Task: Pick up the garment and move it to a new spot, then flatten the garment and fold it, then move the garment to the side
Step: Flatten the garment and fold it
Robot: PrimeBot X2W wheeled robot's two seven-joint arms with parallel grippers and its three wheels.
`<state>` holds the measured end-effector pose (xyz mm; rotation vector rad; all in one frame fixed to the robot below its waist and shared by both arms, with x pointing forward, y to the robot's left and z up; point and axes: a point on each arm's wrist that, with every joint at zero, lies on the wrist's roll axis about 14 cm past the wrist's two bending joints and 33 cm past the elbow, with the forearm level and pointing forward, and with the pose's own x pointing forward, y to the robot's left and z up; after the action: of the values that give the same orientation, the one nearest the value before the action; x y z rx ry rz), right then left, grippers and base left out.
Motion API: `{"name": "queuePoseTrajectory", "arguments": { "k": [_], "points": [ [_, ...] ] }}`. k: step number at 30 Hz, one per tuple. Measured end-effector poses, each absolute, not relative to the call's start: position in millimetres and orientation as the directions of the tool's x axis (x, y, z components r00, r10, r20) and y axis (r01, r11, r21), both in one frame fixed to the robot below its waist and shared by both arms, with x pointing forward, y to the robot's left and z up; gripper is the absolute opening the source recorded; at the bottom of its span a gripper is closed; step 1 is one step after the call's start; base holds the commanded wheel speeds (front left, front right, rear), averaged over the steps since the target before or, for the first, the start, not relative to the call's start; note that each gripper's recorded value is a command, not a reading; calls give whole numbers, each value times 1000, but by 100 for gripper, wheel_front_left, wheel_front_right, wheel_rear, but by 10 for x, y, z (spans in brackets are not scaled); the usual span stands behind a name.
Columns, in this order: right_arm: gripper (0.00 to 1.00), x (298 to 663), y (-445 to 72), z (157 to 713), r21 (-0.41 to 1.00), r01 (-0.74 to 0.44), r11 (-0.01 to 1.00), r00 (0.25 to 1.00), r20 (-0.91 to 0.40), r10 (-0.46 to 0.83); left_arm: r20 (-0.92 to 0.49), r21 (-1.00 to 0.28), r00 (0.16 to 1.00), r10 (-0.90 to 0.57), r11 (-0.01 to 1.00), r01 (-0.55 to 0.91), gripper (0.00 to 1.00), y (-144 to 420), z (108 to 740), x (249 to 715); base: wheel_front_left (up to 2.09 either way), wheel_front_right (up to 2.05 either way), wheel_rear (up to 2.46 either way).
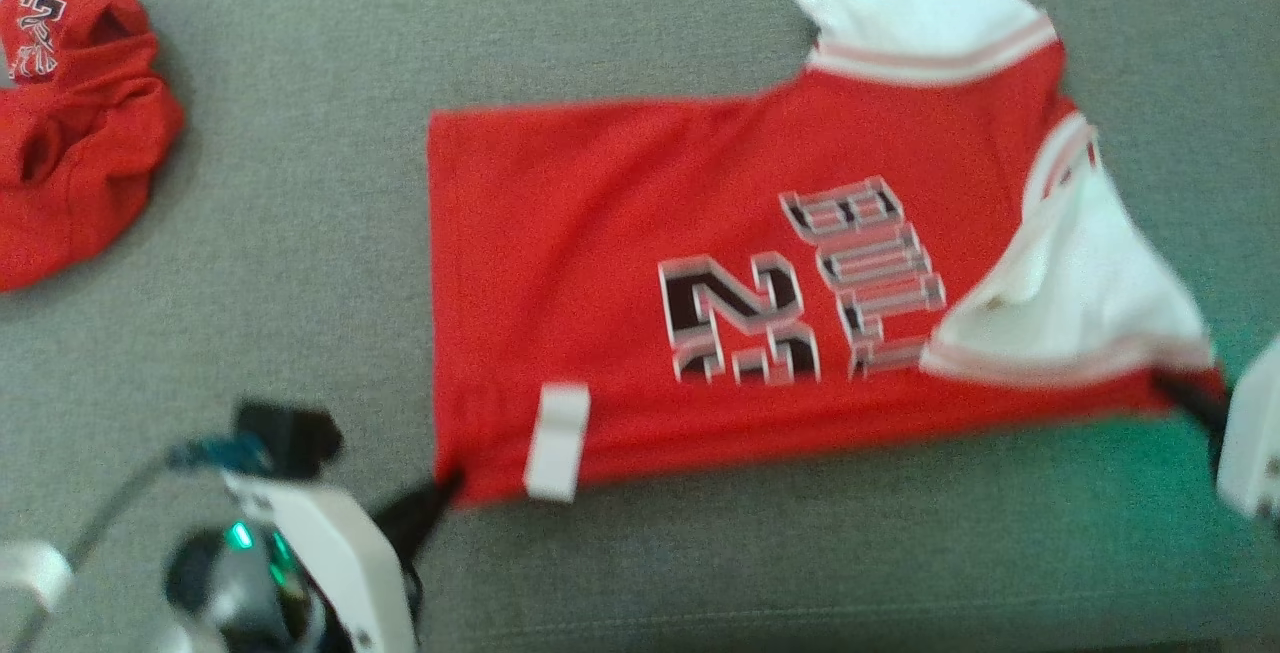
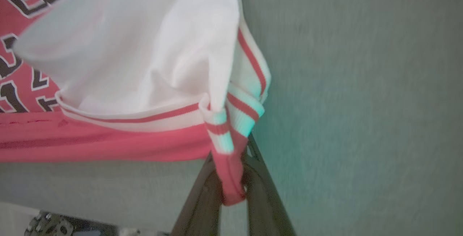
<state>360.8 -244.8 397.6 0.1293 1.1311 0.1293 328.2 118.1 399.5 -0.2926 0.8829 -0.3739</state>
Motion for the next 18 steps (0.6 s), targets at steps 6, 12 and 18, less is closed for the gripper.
{"name": "queuePoseTrajectory", "arguments": {
  "k": [6, 12, 18],
  "points": [
    [9, 3029, -2422, 3708, 171, -28, 985, 277, -945, 172, -715, -466, 542, -441, 879, 101, 0, 1013, 3778, 2898, 0, 0, 0],
    [100, 3165, -2456, 3859, 110, -97, 989, 357, -924, 138, -692, -436, 602, -399, 895, 92, 100, 1059, 3811, 2976, 0, 0, 0],
    [100, 3309, -2509, 4041, 70, -126, 990, 434, -893, 118, -660, -398, 660, -359, 912, 99, 100, 1152, 3936, 3103, 0, 0, 0]
  ]
}}
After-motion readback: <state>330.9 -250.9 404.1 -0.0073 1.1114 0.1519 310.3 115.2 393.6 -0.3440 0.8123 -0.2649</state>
